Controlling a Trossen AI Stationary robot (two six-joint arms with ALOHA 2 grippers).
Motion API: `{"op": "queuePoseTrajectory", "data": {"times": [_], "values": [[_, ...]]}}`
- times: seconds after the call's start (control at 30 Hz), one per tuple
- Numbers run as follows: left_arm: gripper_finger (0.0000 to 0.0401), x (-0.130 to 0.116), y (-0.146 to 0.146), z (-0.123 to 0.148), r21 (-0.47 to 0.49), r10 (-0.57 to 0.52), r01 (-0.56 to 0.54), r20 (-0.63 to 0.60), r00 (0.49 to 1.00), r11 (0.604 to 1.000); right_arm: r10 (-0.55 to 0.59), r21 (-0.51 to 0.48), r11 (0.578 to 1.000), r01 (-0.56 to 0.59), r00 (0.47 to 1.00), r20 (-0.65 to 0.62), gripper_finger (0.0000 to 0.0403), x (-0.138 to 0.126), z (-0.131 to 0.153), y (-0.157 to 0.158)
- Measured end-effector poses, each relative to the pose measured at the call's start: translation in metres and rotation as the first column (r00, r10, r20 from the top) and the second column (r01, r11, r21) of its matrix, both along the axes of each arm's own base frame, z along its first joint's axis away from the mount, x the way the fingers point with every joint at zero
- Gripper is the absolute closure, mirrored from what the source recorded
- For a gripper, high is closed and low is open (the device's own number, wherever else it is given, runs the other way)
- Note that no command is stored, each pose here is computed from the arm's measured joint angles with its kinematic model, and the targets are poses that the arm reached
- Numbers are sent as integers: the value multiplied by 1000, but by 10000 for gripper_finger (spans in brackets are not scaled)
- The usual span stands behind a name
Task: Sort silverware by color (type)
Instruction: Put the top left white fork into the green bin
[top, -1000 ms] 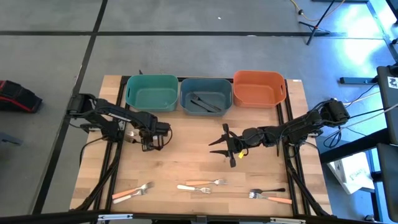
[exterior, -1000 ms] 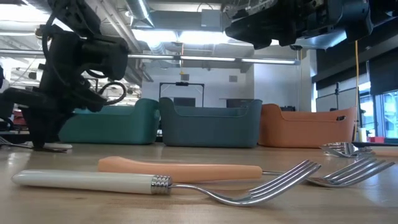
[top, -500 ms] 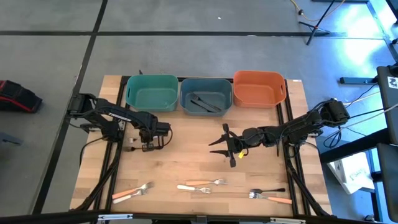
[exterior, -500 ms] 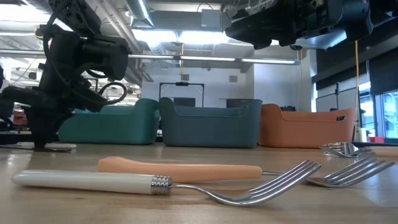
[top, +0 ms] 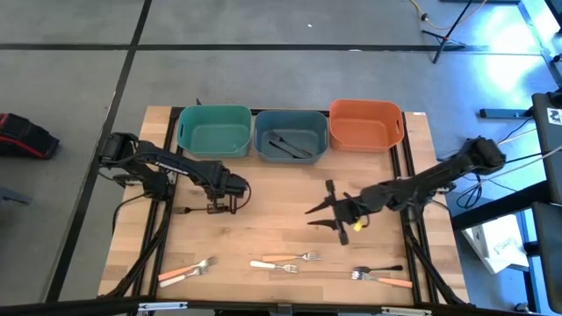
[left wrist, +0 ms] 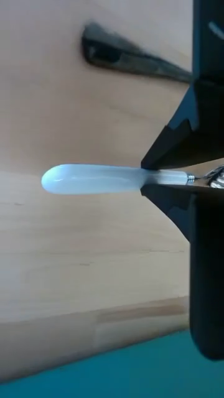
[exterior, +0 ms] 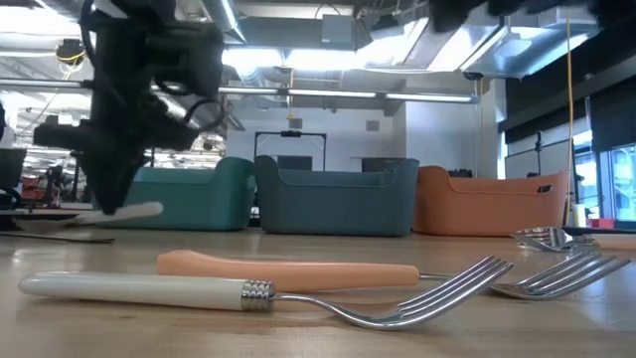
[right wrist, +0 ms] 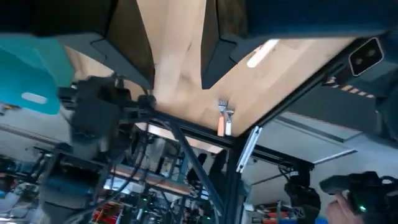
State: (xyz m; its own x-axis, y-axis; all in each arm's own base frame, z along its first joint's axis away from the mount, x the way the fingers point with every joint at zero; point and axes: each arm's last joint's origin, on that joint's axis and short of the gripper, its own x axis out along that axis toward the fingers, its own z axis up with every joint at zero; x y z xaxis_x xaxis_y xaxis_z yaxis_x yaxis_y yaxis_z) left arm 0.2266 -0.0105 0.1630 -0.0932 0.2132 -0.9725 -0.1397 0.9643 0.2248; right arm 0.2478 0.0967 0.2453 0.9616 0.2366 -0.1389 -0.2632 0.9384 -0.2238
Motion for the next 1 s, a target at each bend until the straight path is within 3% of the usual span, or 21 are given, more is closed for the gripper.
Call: {"op": "queuePoseTrajectory", "data": {"times": [0.2, 0.67, 1.0], "values": [[375, 7, -5, 14, 6, -24, 24, 27, 999, 1000, -111, -56, 992, 109, 994, -26, 278, -26, 11, 11], [379, 17, -9, 52, 5, -45, 45, 98, 994, 999, -160, -93, 983, 155, 986, -45, 278, -27, 7, 13], [379, 2, -11, 85, -2, -34, 36, 306, 951, 999, -159, -93, 984, 155, 986, -44, 278, -27, 7, 13]]}}
